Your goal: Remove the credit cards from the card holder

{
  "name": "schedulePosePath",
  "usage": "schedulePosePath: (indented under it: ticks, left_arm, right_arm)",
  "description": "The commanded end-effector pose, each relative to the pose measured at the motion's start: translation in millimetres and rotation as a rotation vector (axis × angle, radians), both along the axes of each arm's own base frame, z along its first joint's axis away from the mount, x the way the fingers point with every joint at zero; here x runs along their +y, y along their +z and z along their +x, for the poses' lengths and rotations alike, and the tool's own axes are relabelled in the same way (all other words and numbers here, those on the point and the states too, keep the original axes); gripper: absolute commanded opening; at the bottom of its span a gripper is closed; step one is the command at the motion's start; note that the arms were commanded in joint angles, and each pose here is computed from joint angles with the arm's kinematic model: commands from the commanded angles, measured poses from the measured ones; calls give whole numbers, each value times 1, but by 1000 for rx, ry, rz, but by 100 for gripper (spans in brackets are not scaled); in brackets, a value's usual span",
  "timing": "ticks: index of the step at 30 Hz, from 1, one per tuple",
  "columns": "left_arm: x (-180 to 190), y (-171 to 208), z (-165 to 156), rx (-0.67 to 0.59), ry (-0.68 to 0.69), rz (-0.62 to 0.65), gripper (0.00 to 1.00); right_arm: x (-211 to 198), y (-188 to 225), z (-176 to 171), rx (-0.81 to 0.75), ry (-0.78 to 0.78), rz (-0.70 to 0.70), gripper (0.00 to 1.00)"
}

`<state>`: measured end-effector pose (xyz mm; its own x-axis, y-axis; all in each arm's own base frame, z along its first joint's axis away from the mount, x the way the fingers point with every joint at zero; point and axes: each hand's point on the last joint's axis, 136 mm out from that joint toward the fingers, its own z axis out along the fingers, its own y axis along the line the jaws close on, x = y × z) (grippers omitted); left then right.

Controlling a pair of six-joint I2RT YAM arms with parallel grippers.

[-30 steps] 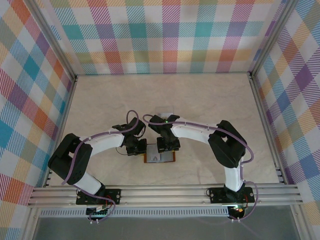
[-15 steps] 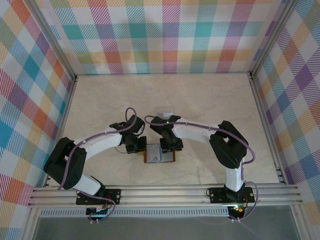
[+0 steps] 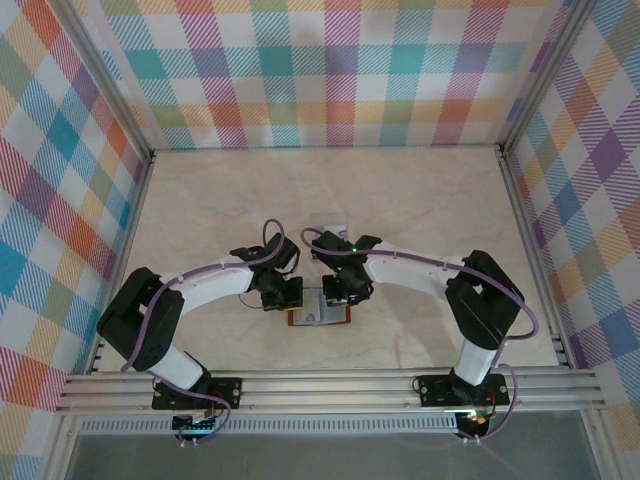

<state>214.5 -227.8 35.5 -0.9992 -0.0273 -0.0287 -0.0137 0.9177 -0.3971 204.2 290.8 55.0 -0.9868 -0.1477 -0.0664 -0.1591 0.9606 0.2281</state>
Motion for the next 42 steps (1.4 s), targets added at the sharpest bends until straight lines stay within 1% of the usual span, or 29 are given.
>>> schedulePosePath:
  ticks: [1, 7, 13, 16, 21, 28, 42]
  left_arm:
    - [-6, -2, -1, 11, 0, -11, 5]
    - [4, -9, -4, 17, -1, 44, 5]
    - [11, -13, -6, 16, -2, 77, 5]
    - [12, -13, -7, 16, -1, 83, 5]
    - [14, -14, -7, 17, 1, 92, 5]
    - [16, -14, -8, 15, 0, 100, 5]
    - [17, -14, -8, 14, 3, 104, 5]
  right_arm:
    - [25, 8, 1, 39, -9, 177, 23]
    - [49, 4, 0, 108, -11, 335, 21]
    - [64, 1, 1, 149, -4, 408, 20]
    - [68, -2, 3, 160, -2, 418, 20]
    - [69, -9, 6, 169, -4, 405, 20]
    - [57, -18, 10, 140, -11, 321, 22]
    - [46, -28, 10, 138, -15, 255, 24]
